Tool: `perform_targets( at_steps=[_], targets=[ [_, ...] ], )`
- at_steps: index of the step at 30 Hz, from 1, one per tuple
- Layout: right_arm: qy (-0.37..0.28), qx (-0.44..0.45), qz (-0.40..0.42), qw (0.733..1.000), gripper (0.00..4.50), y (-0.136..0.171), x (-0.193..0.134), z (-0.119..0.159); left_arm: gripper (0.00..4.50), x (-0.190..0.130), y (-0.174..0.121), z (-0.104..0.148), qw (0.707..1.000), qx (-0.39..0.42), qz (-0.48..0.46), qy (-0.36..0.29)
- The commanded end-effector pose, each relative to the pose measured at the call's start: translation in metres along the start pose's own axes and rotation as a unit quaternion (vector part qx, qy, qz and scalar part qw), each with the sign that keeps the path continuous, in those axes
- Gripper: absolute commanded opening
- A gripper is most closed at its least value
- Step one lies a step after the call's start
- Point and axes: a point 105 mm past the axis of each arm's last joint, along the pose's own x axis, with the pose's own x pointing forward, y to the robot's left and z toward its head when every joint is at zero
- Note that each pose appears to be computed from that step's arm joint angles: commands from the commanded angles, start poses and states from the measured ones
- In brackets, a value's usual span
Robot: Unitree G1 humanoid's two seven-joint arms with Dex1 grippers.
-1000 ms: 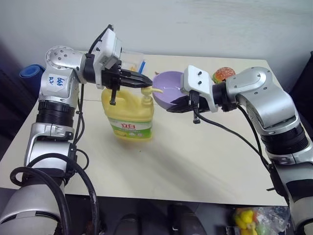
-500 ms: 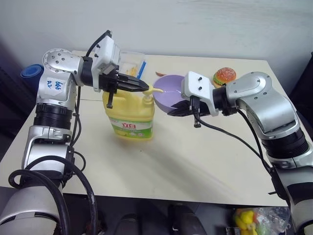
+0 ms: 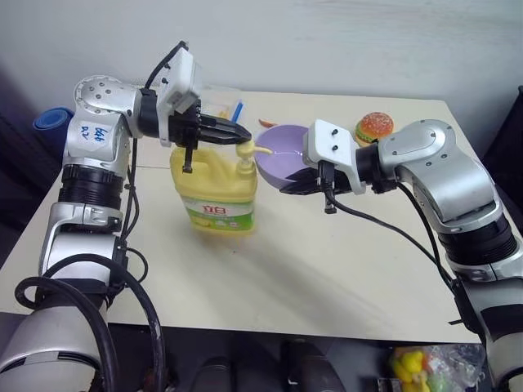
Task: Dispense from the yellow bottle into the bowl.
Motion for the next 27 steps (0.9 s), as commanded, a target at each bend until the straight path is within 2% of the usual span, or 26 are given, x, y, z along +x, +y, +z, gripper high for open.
perform_targets(
  at_steps=[1, 5, 10, 17, 20, 27],
  targets=[
    [-0.013, -0.025, -0.007, 1.000, 0.00, 0.000, -0.006, 0.011, 0.01, -0.006, 0.002, 0.007, 0.999, 0.033, 0.005, 0.011],
    [-0.013, -0.026, -0.007, 1.000, 0.00, 0.000, -0.006, 0.011, 0.01, -0.005, -0.002, 0.006, 0.999, 0.031, -0.007, 0.009],
    [-0.012, -0.029, -0.003, 1.000, 0.00, 0.001, -0.004, 0.012, 0.01, 0.000, -0.005, -0.006, 0.997, 0.038, -0.035, 0.054],
    [-0.010, -0.030, 0.000, 0.999, 0.00, 0.002, -0.003, 0.012, 0.01, 0.008, -0.006, -0.006, 0.994, 0.046, -0.067, 0.068],
    [-0.010, -0.030, 0.007, 0.999, 0.00, 0.005, -0.002, 0.011, 0.01, 0.011, -0.010, -0.013, 0.989, 0.057, -0.098, 0.097],
    [-0.011, -0.028, 0.012, 0.999, 0.00, 0.006, 0.000, 0.011, 0.01, 0.016, -0.009, -0.020, 0.985, 0.051, -0.115, 0.115]
  ],
)
